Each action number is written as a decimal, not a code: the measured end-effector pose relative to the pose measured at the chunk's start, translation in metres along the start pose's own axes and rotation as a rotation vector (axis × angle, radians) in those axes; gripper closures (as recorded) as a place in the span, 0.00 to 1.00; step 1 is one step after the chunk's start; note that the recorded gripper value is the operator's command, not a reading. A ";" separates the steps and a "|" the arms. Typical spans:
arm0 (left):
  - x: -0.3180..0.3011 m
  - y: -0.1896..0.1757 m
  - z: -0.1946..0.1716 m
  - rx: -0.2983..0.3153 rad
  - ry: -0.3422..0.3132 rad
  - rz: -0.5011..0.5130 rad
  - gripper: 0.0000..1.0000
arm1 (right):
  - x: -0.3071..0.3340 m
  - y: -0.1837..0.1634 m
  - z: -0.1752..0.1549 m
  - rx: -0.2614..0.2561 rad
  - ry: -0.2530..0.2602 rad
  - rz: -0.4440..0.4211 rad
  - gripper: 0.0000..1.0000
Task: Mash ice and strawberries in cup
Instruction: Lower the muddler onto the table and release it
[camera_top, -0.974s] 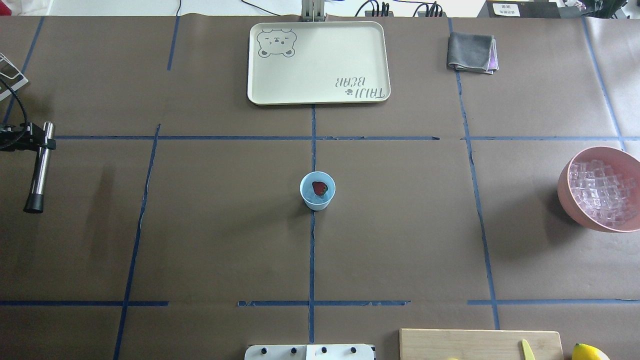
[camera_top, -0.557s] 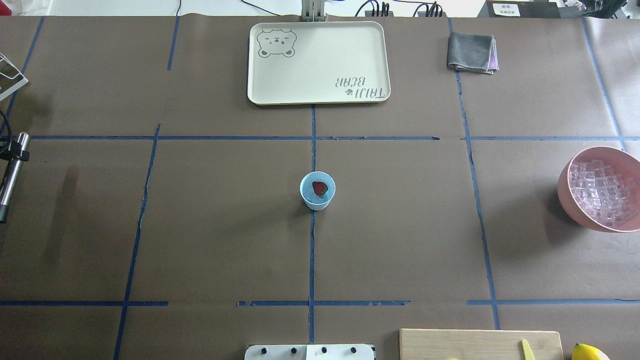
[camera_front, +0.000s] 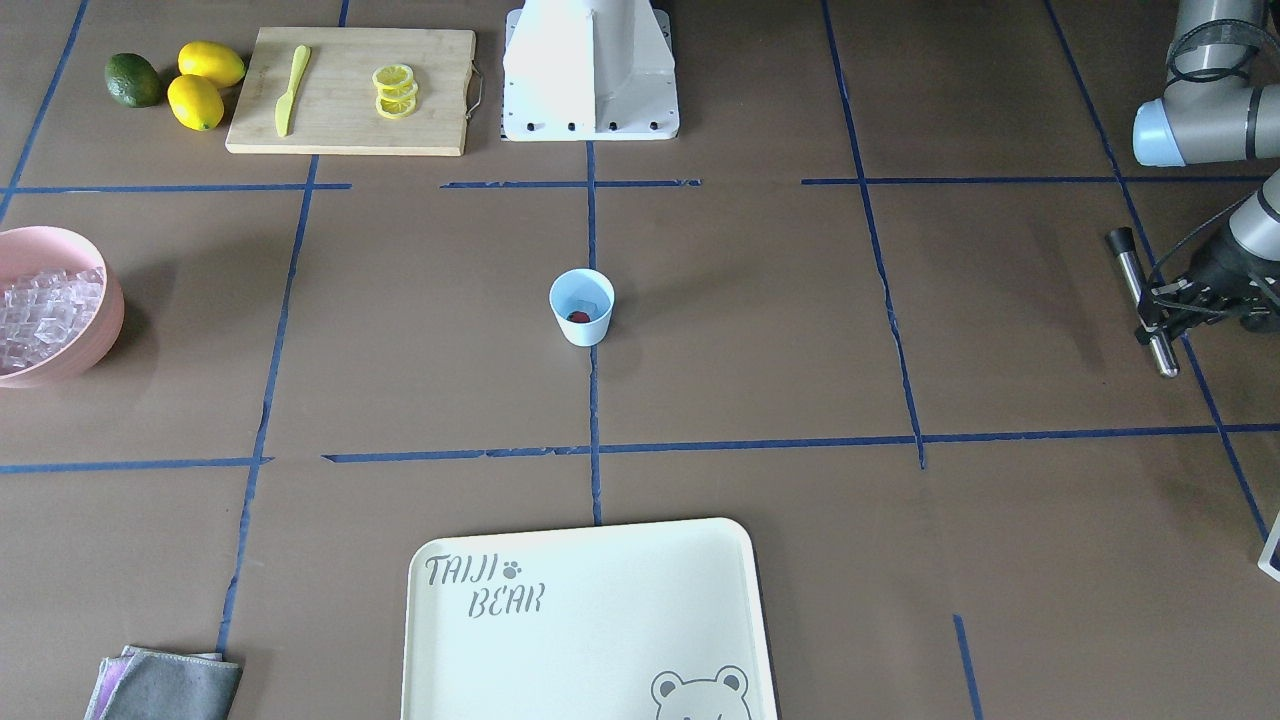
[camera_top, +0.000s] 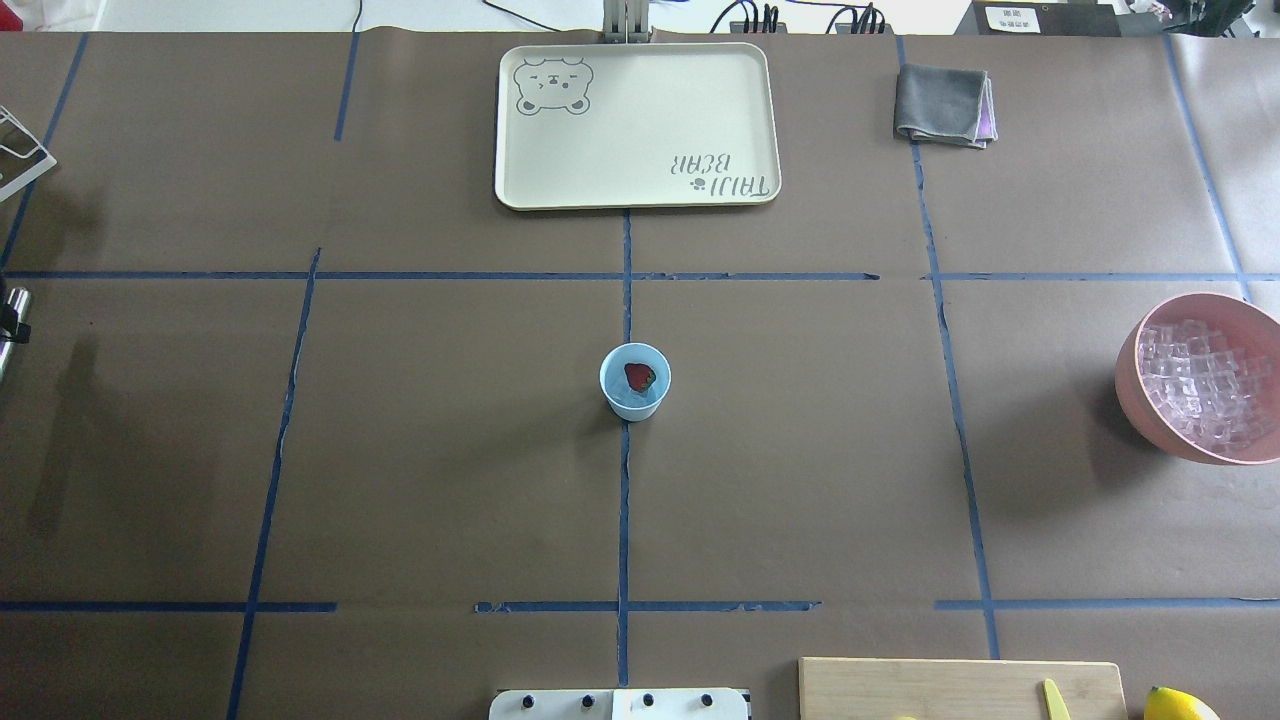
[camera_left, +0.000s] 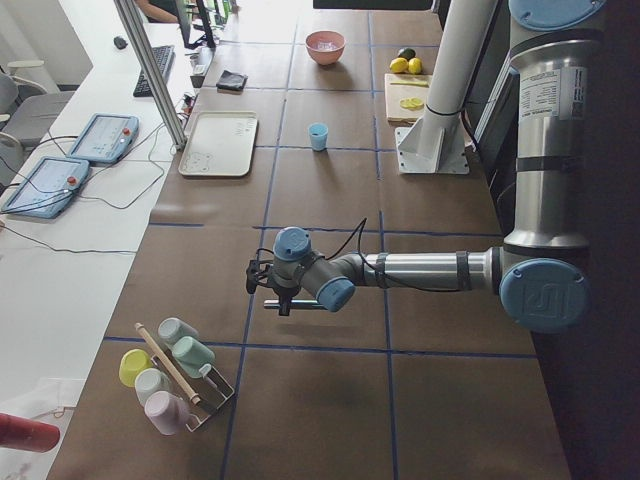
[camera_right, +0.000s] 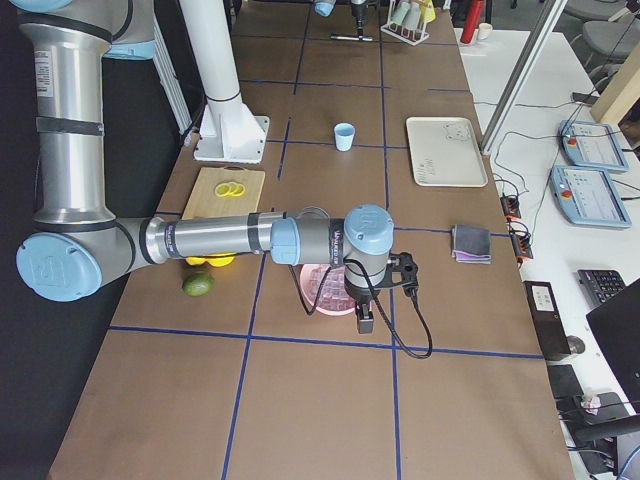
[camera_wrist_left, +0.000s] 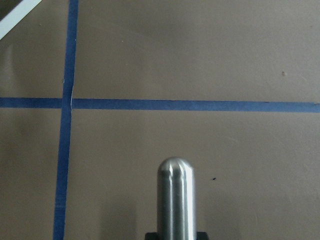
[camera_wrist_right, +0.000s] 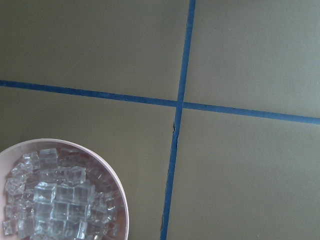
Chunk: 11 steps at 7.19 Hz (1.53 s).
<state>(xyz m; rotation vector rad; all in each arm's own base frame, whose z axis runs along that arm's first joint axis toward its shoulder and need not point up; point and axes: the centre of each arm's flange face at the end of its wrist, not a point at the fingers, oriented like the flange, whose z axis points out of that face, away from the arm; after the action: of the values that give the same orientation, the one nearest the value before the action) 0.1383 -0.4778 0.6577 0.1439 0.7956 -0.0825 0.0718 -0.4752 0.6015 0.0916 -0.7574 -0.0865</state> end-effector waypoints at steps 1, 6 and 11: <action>-0.004 0.002 0.002 0.000 -0.011 -0.003 1.00 | 0.000 -0.001 0.000 0.000 0.001 -0.001 0.01; -0.008 0.003 0.003 0.014 -0.033 0.017 0.00 | 0.000 -0.002 -0.001 0.002 0.007 -0.002 0.01; -0.004 0.000 -0.004 -0.014 -0.009 0.113 0.00 | 0.000 -0.002 -0.001 0.003 0.005 -0.003 0.01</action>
<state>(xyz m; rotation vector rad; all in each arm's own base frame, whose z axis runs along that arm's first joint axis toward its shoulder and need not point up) 0.1332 -0.4770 0.6579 0.1749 0.7778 0.0294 0.0722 -0.4773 0.6002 0.0958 -0.7529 -0.0879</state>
